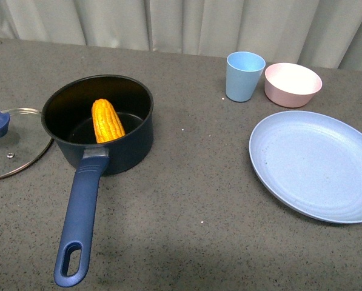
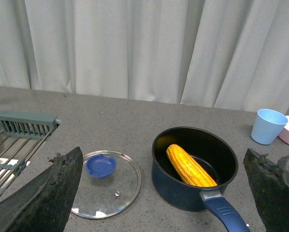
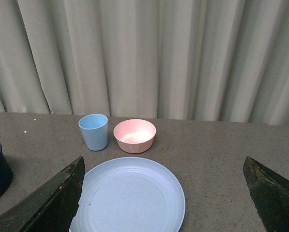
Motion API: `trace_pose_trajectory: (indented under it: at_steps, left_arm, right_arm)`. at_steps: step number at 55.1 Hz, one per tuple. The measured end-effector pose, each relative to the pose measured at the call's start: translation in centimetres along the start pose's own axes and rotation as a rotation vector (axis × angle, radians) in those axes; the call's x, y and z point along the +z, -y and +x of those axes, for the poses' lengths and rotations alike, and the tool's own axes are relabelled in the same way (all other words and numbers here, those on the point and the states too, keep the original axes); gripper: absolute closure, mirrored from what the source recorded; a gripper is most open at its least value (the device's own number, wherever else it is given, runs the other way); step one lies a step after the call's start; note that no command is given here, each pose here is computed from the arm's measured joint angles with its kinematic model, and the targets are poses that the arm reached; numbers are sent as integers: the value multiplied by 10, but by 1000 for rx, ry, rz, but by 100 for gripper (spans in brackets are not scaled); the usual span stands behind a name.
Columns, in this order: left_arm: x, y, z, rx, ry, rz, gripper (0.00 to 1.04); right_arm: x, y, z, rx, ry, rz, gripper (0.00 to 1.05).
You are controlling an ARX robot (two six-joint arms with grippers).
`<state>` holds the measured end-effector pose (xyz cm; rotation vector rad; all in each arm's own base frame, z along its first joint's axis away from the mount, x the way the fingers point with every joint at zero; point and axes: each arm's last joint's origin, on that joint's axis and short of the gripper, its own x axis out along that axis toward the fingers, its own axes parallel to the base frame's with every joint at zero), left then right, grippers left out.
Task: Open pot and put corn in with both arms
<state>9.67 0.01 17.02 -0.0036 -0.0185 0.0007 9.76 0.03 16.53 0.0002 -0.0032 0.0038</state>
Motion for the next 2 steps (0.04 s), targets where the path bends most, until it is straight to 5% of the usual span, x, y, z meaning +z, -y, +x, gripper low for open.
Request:
trace_pose_trajectory:
  at_steps: [2]
  left_arm:
    - [0, 0, 0, 0, 0, 0, 6]
  right_arm:
    - [0, 0, 0, 0, 0, 0, 9]
